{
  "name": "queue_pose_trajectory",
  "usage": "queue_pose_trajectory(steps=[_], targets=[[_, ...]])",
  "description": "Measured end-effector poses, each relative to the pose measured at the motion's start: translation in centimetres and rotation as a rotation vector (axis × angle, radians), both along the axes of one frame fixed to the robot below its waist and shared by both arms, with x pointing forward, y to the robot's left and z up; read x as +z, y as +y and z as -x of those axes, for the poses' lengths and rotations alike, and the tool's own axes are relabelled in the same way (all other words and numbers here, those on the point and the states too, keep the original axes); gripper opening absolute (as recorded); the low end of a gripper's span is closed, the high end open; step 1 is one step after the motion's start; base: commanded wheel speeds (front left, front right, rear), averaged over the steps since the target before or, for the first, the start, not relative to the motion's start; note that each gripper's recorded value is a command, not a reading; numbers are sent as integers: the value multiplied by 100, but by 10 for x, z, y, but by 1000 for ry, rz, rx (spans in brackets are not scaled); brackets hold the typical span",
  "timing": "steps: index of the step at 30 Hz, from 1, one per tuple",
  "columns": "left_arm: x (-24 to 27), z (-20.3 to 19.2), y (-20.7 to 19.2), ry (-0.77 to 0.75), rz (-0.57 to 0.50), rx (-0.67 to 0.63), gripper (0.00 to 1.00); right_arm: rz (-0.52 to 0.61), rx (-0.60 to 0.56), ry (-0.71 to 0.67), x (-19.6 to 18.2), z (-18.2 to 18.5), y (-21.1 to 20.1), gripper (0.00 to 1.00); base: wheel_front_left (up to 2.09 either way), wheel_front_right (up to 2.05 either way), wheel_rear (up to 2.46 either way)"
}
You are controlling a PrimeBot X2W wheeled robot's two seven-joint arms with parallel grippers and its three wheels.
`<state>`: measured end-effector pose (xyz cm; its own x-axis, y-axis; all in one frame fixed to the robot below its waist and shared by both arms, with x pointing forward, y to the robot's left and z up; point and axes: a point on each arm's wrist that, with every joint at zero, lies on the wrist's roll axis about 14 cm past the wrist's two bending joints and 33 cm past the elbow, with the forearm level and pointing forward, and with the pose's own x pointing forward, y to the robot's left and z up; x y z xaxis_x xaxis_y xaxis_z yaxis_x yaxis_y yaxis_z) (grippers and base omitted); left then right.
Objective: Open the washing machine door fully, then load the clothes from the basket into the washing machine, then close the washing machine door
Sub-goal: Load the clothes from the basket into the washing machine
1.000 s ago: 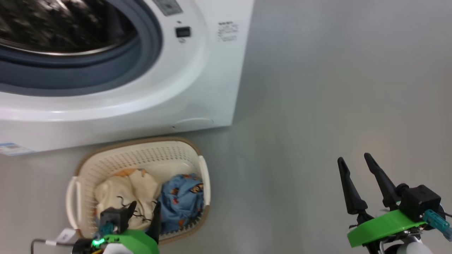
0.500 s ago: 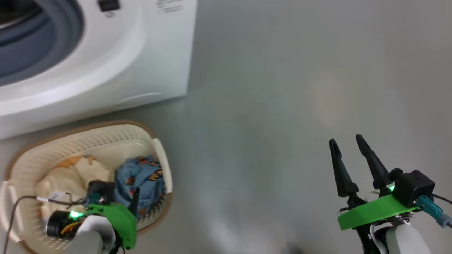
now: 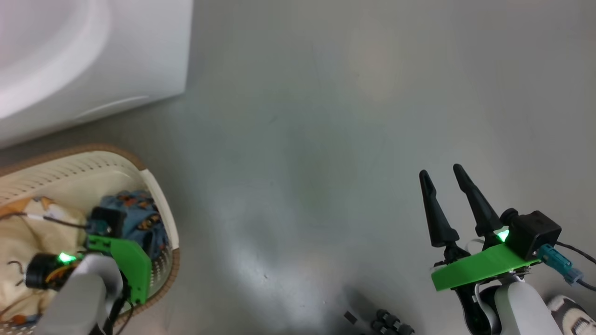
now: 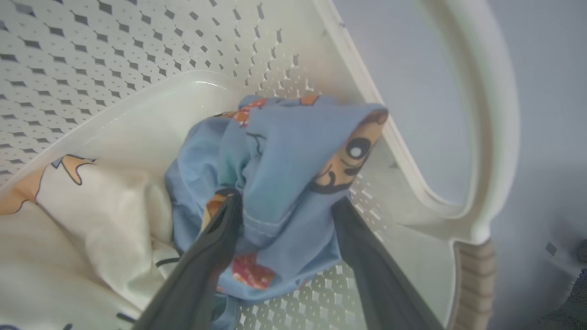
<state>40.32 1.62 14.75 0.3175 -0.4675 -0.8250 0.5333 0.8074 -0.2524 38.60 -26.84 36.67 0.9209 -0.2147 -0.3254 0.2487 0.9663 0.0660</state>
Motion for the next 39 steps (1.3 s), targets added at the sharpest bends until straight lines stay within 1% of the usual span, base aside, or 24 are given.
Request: queue_pose_trajectory(steps=[7, 15, 19, 20, 21, 22, 24, 29, 35, 39], targets=[[-22, -15, -9, 32, -25, 7, 100, 18, -24, 35, -12, 0, -9, 100, 0, 0, 0], [-43, -15, -5, 87, -92, 11, 100, 24, -27, 64, -24, 0, -10, 100, 0, 0, 0], [-45, -16, -3, 94, -103, 28, 100, 25, -27, 66, -25, -1, -10, 100, 0, 0, 0], [-46, -17, -2, 96, -107, 33, 72, 25, -28, 66, -25, -1, -10, 100, 0, 0, 0], [-46, -17, -2, 98, -108, 34, 9, 25, -29, 66, -25, -1, -11, 100, 0, 0, 0], [-46, -17, -1, 100, -107, 41, 0, 25, -30, 65, -25, -1, -11, 100, 0, 0, 0], [-45, -17, -1, 112, -97, 69, 0, 25, -31, 65, -25, -1, -11, 100, 0, 0, 0], [-42, -19, -2, 108, -85, 69, 0, 15, -30, 50, -21, -3, -10, 100, 0, 0, 0], [-31, -28, 0, 76, -49, 106, 0, 5, -4, 9, -12, -15, -3, 100, 0, 0, 0], [-20, -28, -1, 49, -19, 111, 0, 4, 4, -20, -4, -21, -2, 100, 0, 0, 0]])
